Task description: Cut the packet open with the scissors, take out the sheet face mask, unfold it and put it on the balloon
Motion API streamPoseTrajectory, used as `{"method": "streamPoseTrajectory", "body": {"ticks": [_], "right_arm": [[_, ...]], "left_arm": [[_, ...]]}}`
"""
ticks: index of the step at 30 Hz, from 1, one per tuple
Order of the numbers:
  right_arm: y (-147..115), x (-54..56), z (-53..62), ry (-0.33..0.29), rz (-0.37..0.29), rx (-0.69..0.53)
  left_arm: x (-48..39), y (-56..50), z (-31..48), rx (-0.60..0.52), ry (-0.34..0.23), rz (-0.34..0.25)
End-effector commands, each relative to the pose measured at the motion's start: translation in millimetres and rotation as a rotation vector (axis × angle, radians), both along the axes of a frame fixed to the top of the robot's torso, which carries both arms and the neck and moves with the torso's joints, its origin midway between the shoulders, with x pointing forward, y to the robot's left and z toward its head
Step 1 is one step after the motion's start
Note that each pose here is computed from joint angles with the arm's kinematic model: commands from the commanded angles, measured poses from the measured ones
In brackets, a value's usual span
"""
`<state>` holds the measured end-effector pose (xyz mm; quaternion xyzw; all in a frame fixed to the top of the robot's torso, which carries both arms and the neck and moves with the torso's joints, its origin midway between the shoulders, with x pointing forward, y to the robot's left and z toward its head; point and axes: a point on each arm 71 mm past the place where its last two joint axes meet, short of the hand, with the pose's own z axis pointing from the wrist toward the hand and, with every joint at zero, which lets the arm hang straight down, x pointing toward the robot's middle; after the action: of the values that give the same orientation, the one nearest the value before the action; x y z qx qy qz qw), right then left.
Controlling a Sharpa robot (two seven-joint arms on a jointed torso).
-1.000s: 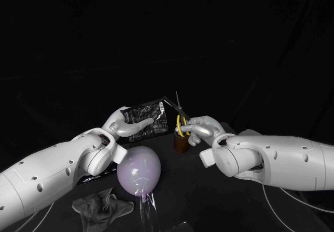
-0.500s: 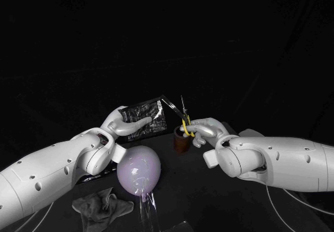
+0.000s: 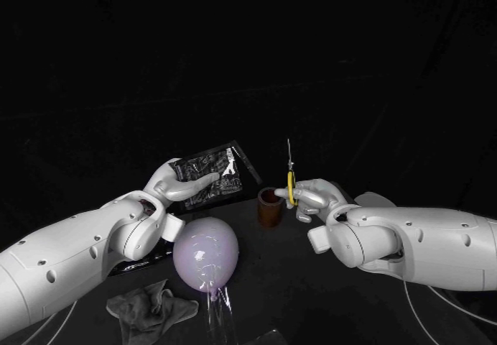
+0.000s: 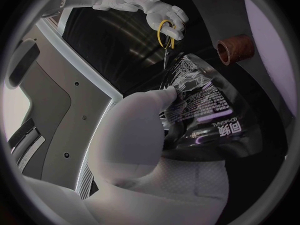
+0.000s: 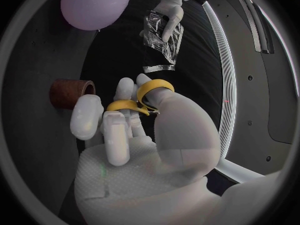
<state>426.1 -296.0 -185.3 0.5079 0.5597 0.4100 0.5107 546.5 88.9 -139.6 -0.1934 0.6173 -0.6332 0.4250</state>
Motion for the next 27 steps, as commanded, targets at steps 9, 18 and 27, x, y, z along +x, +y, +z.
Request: {"method": "streamPoseTrajectory", "body": {"ticks": [9,18,27], "right_arm": [[7,-3.1,-0.4,0.008,0.067,0.021],[27,-12.2,2.6,0.01,0.208,0.036],[42,-22.6,8.4,-0.014,0.215,-0.02]], "left_arm": [[0.3,4.8,0.6,-0.026,0.033,-0.001],[1.4,9.0,-0.4,-0.024,0.042,0.0],[1.0,7.0,-0.9,-0.018,0.047,-0.01]]}}
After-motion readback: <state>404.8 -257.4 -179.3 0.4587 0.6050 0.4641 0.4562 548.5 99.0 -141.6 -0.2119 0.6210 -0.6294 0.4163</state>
